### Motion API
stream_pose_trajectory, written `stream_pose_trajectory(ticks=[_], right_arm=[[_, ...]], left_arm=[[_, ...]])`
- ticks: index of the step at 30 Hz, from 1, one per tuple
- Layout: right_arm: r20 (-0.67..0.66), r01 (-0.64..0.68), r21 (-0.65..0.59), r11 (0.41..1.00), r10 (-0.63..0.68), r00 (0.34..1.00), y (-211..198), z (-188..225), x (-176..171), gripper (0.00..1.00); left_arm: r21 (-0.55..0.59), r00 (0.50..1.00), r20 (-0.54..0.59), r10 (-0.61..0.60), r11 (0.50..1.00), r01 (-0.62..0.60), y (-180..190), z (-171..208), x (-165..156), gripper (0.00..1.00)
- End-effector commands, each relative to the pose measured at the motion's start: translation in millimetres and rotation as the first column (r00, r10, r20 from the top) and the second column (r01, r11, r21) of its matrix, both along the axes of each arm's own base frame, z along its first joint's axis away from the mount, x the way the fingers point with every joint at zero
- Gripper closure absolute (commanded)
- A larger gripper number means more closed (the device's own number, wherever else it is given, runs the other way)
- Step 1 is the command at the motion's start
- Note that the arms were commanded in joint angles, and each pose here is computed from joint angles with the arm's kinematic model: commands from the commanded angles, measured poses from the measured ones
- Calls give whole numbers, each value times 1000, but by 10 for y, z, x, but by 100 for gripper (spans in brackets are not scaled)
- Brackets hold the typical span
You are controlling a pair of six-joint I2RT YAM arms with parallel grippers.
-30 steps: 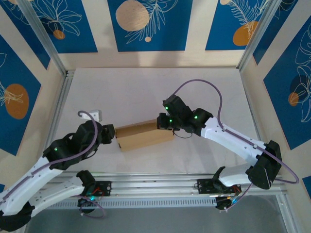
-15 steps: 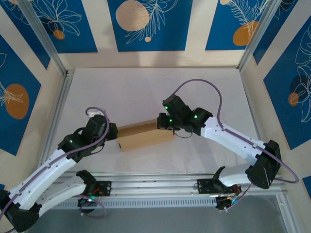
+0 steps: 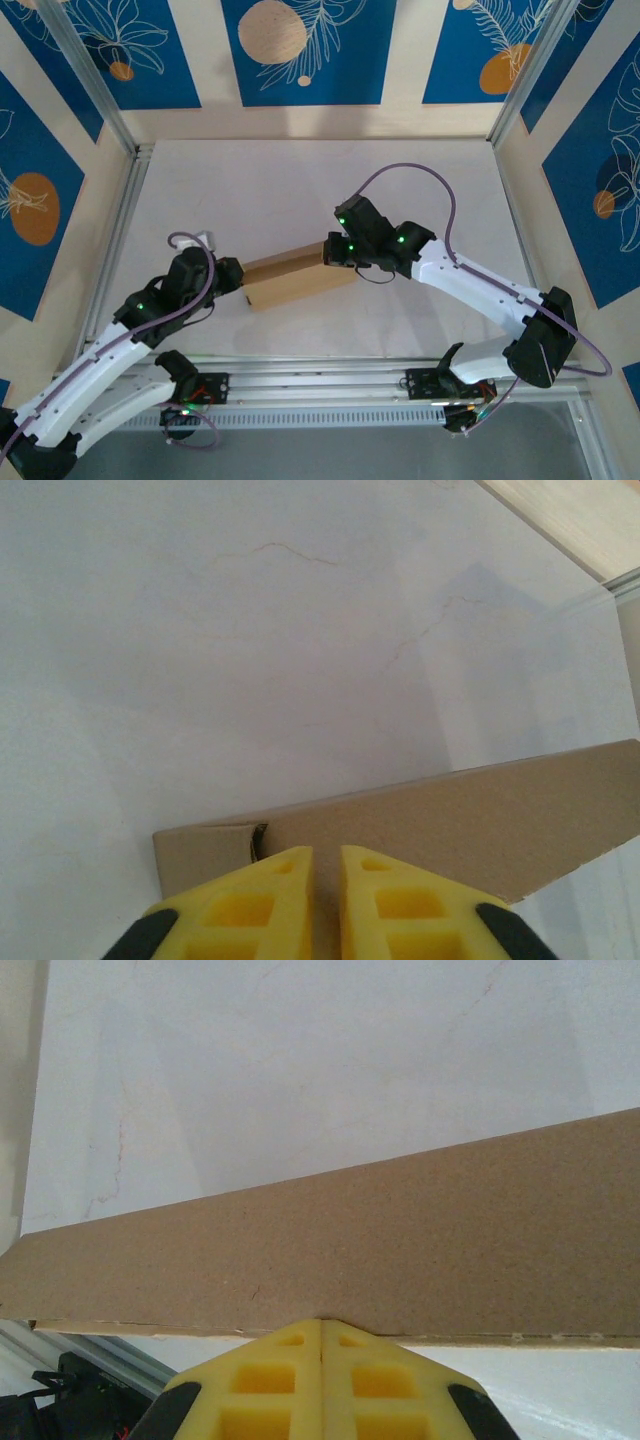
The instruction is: Fold the paper box
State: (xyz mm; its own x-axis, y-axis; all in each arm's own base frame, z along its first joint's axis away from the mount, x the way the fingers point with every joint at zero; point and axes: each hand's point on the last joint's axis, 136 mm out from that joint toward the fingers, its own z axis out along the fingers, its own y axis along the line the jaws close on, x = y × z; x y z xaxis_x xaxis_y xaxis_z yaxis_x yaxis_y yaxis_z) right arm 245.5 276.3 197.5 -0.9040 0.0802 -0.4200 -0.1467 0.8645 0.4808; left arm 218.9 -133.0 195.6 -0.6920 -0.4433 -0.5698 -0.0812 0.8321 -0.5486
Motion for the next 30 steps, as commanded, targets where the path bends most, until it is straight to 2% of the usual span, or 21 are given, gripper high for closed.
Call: stream_pose_trajectory(ticks=[1,5,8,11,16,22,30], right_arm=[[-78,-4,-76,997,-2,997,-94,-249,-86,99],[-66,-7,-71,997,3,998,-83,-166,-36,99],[-57,-14,-61,998,11,998,-57,-99,-4,98],[-50,-24,-57,998,21,999,-26,-57,26,98],[-53,-33,-50,998,30,998,15,-53,70,98],[-62,-41,-43,998,39,997,56,-73,89,98],[-67,-50,-32,998,48,997,80,-56,75,98]], left_arm=[[18,995,-96,-15,1000,17,18,-195,-132,81],[102,999,-51,6,995,0,188,11,-140,68],[194,1000,-17,-24,981,27,320,135,-196,66],[231,995,-49,-85,968,94,315,93,-282,71],[194,972,-129,-198,956,221,137,-86,-418,74],[194,967,-100,-233,949,249,52,-53,-350,77],[286,976,-112,-187,935,212,54,-178,-122,83]])
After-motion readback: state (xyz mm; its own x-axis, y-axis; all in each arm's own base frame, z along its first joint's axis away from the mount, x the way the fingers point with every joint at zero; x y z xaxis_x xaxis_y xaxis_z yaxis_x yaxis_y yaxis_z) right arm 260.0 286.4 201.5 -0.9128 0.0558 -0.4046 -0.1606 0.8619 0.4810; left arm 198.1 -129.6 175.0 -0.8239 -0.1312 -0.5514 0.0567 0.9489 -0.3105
